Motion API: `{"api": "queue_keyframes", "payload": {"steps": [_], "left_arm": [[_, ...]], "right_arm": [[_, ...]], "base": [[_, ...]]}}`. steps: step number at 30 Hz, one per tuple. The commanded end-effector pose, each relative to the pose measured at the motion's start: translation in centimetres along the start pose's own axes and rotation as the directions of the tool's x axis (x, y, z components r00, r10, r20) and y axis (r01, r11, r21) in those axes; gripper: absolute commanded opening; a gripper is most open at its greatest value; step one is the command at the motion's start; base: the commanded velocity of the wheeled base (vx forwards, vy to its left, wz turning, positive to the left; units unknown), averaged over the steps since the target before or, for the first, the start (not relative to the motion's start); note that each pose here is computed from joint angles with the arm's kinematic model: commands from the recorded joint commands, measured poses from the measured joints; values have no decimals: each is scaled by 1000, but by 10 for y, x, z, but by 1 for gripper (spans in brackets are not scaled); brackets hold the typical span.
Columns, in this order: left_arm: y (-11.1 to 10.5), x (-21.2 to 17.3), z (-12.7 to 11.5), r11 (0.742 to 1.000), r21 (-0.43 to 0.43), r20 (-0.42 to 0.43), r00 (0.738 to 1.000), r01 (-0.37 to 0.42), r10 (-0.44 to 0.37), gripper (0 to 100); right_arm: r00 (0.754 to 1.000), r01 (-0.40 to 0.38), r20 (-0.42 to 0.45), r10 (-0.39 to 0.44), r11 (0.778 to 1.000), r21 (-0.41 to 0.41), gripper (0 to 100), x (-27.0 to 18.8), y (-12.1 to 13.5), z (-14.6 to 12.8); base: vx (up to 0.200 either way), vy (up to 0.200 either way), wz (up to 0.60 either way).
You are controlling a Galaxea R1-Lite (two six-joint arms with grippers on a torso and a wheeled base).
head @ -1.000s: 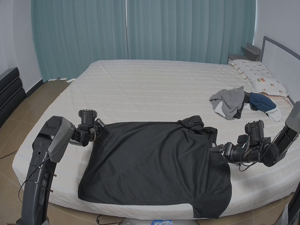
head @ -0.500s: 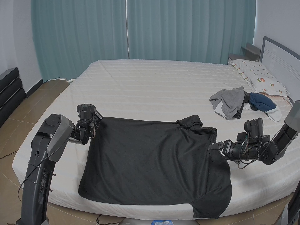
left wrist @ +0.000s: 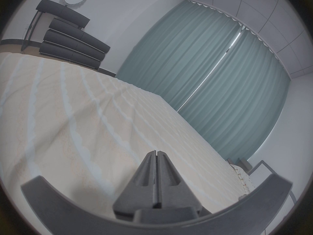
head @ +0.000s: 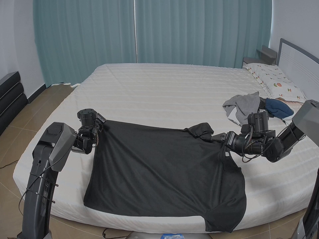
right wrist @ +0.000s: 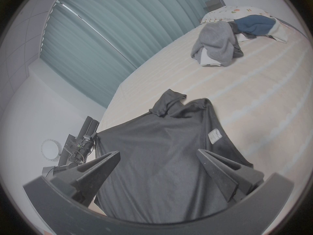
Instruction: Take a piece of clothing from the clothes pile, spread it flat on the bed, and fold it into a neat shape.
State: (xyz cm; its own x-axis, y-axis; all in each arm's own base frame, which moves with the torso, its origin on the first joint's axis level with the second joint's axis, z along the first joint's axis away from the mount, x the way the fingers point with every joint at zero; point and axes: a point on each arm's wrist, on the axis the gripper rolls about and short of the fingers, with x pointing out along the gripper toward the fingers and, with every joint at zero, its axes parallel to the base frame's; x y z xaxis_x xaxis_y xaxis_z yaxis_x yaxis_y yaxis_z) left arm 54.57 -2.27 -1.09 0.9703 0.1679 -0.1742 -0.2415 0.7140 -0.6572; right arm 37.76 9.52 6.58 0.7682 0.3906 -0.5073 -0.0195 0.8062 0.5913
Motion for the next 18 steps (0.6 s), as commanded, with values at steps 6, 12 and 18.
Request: {"api": "queue_keyframes", "payload": {"steps": [6,12,18], "left_arm": [[11,5,-7,1000,-5,32,999,3,-2,0],[12,5,-9,1000,-3,25,1000,-3,3,0],[12,5,-9,1000,5,22,1000,-2,1,0]], "right_arm": [[995,95,38,-95,995,-7,100,62,-12,20],[988,142,70,-138,988,-54,100,73,-41,44],[985,169,70,-160,974,-151,100,81,-58,43]], "base": [[0,0,0],[0,0,0],[0,0,0]]}}
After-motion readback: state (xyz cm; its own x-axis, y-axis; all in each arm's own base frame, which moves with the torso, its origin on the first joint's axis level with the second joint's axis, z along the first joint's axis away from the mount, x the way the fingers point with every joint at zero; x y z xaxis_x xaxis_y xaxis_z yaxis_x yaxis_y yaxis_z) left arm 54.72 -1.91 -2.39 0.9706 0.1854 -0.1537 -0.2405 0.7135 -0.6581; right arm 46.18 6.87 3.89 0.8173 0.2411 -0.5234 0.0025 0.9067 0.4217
